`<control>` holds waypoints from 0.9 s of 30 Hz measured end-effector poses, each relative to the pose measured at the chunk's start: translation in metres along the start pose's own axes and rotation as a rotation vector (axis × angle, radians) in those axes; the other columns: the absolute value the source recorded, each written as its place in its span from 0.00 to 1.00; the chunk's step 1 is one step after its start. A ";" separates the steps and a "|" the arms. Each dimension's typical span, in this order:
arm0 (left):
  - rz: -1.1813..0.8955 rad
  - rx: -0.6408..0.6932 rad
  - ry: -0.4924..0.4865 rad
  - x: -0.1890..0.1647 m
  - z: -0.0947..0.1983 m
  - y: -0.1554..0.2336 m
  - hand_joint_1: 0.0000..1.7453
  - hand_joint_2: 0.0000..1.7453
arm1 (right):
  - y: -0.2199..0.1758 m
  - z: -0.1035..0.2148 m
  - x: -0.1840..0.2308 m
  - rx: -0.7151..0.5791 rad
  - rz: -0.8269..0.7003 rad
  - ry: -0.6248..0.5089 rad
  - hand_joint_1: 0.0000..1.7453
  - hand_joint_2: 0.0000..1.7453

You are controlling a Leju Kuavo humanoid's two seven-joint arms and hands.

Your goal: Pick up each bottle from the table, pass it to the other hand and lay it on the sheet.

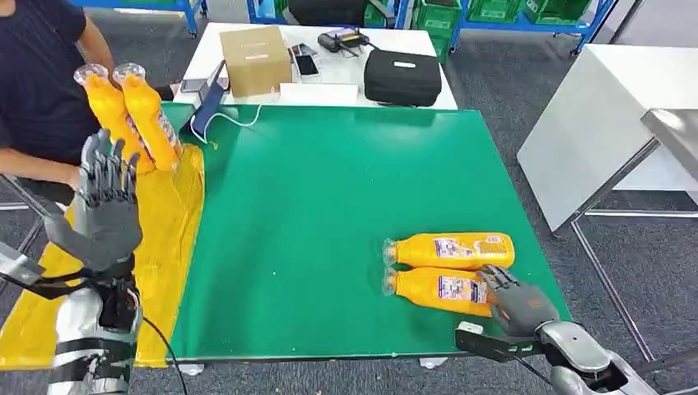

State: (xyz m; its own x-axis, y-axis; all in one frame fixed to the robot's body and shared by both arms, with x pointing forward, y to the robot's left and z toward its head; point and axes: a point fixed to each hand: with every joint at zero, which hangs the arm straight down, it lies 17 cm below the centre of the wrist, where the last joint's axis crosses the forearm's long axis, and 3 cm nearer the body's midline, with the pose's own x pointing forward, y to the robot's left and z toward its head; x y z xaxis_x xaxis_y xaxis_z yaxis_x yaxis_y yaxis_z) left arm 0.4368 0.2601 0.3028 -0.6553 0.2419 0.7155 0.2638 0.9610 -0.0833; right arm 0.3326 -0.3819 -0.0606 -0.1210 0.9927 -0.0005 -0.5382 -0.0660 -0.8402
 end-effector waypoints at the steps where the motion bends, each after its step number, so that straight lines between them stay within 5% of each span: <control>1: 0.000 0.001 0.002 -0.001 0.001 0.000 0.00 0.00 | 0.002 0.000 0.000 0.002 -0.001 0.001 0.00 1.00; 17: 0.001 0.009 0.013 -0.004 0.005 0.001 0.00 0.00 | 0.005 -0.002 0.004 -0.028 -0.010 -0.005 0.00 1.00; 19: -0.001 0.024 0.020 -0.003 0.015 0.004 0.00 0.00 | -0.020 -0.003 0.033 -0.160 -0.069 -0.092 0.00 1.00; 21: -0.008 0.046 0.033 0.000 0.036 0.012 0.00 0.00 | -0.071 0.016 0.093 -0.402 -0.244 -0.301 0.00 1.00; 24: -0.025 0.065 0.041 0.008 0.057 0.022 0.00 0.00 | -0.208 0.100 0.153 -0.956 -0.469 -0.540 0.00 1.00; 27: -0.036 0.078 0.047 0.012 0.067 0.024 0.00 0.00 | -0.274 0.166 0.135 -1.245 -0.574 -0.575 0.00 1.00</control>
State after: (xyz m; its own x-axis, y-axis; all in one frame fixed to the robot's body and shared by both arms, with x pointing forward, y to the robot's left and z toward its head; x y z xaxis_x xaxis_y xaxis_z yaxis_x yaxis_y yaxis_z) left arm 0.3877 0.2955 0.2628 -0.6291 0.2020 0.7506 0.1831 0.9770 -0.1095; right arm 0.3252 -0.2465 0.2590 -0.6090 0.6576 0.4435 0.3803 0.7328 -0.5643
